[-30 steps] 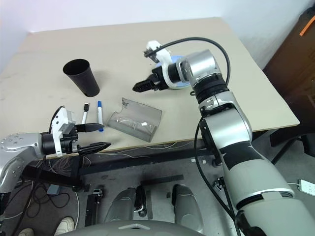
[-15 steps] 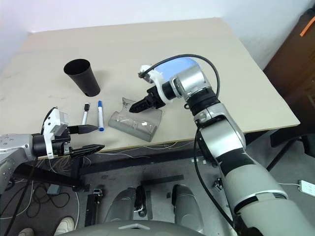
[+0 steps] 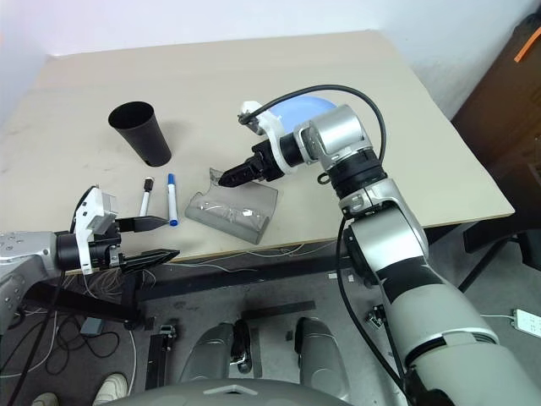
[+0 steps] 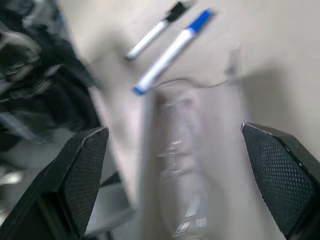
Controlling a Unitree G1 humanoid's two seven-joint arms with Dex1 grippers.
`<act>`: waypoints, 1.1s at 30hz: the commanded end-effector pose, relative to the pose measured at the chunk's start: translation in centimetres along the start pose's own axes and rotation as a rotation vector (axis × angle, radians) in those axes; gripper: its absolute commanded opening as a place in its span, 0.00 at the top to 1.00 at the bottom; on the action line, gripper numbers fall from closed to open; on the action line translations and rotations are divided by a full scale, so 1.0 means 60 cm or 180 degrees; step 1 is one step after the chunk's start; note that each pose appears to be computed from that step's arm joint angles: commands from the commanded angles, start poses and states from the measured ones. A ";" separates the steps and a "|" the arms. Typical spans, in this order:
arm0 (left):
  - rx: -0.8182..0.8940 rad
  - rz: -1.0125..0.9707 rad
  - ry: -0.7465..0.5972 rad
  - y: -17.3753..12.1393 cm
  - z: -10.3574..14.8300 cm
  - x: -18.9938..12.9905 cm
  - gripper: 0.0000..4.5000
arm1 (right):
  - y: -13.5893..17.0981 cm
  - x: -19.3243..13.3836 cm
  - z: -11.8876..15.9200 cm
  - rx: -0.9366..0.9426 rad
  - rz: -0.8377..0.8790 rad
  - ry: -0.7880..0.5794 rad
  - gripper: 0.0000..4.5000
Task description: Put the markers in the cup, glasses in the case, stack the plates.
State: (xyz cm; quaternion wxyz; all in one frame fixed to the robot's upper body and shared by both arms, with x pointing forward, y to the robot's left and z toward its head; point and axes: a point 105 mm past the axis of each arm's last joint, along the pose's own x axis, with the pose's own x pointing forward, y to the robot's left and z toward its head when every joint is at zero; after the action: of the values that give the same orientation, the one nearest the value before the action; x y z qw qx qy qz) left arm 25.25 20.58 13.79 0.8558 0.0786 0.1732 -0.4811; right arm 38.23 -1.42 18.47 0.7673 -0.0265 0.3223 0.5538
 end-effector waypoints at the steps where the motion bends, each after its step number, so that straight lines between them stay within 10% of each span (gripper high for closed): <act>1: 0.0085 0.0024 -0.0026 0.002 0.011 -0.002 0.01 | -0.020 0.011 -0.010 -0.0085 -0.0157 0.0062 0.01; 33: 0.0106 0.0024 0.0152 0.005 -0.008 -0.007 0.01 | 0.107 0.014 -0.068 -0.0185 0.0759 0.0490 0.01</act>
State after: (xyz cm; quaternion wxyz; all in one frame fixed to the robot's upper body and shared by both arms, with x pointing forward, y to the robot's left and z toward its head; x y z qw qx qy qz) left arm 25.19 20.77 12.76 0.8492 0.0924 0.1938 -0.4825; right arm 31.38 -0.32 15.82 0.6711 -0.0408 0.3863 0.6314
